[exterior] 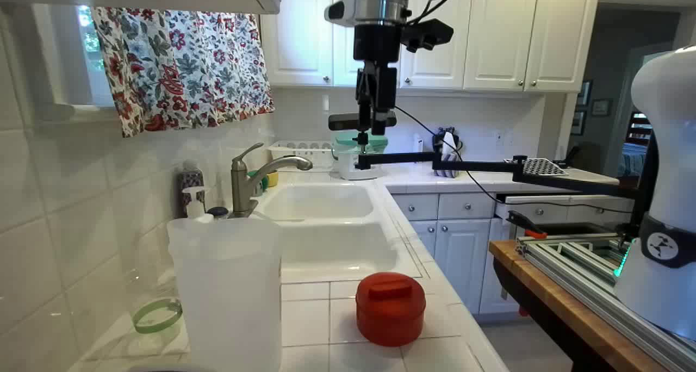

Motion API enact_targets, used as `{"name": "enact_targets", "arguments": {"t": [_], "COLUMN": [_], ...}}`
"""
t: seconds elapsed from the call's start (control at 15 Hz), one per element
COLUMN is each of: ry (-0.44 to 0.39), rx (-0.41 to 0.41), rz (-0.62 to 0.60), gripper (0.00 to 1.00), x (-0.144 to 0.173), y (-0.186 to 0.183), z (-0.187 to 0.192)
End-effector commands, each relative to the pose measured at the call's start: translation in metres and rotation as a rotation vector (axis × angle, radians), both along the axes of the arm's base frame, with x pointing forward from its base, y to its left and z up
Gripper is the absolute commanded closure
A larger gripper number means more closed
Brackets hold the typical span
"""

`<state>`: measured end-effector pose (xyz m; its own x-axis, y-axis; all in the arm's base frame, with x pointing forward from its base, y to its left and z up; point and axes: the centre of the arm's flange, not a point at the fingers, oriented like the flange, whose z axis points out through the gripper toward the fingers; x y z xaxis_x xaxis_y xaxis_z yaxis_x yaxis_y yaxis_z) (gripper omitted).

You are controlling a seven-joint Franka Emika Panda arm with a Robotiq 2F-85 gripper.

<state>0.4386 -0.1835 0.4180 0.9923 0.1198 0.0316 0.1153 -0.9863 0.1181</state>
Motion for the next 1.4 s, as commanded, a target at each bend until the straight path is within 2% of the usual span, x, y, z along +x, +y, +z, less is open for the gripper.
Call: {"name": "enact_targets", "arguments": {"t": [0.0,0.13,1.07,1.33], "ry": [-0.039,-0.073,-0.062,-0.068], "rx": [-0.012,-0.019,-0.016,0.028], "rz": [-0.001,-0.004,-0.005,0.114], "gripper": [0.0,0.0,0.0,0.0], "x": [0.005,0.004,0.003,0.009], "y": [-0.003,-0.004,-0.004,0.006], "z": [0.018,0.04,0.037,0.025]}}
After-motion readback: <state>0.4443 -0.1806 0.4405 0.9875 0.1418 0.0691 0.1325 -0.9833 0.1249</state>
